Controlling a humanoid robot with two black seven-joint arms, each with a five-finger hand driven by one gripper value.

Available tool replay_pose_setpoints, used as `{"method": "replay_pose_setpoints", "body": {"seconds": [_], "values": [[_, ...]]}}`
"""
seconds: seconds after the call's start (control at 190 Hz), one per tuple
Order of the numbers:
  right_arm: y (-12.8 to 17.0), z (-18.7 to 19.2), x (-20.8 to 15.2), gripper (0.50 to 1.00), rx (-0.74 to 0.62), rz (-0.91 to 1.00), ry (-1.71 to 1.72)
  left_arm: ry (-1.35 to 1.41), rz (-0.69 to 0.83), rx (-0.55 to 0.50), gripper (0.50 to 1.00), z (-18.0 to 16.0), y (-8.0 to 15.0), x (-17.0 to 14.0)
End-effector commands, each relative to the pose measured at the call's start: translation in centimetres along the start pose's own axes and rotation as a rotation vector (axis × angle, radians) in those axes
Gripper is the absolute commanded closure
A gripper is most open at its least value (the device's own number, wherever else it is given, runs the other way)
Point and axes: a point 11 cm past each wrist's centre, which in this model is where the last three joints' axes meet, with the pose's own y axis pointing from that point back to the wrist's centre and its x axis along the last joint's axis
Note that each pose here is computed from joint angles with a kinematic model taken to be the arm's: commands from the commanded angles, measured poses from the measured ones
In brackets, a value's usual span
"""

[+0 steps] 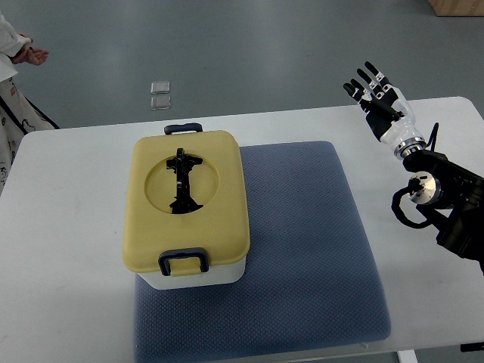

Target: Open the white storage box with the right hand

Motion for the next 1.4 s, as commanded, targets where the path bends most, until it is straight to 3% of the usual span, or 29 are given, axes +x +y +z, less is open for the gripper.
{"method": "replay_pose_setpoints", "body": {"seconds": [0.0, 1.199, 1.394], "values": [[0.0, 0.0, 0.0, 0.57, 0.001, 0.001, 0.0, -0.002, -0.001, 0.0, 0.5, 0.0, 0.0, 0.0], [-0.3, -0.3, -0.2, 0.57, -0.001, -0.008, 0.03, 0.001, -0.001, -0.003, 0.5, 0.2, 0.0, -0.1], [-1.4, -1.8, -1.5, 0.57, 0.02, -0.052, 0.064, 0.0, -0.003, -0.003, 0.5, 0.2, 0.0, -0.1]]}}
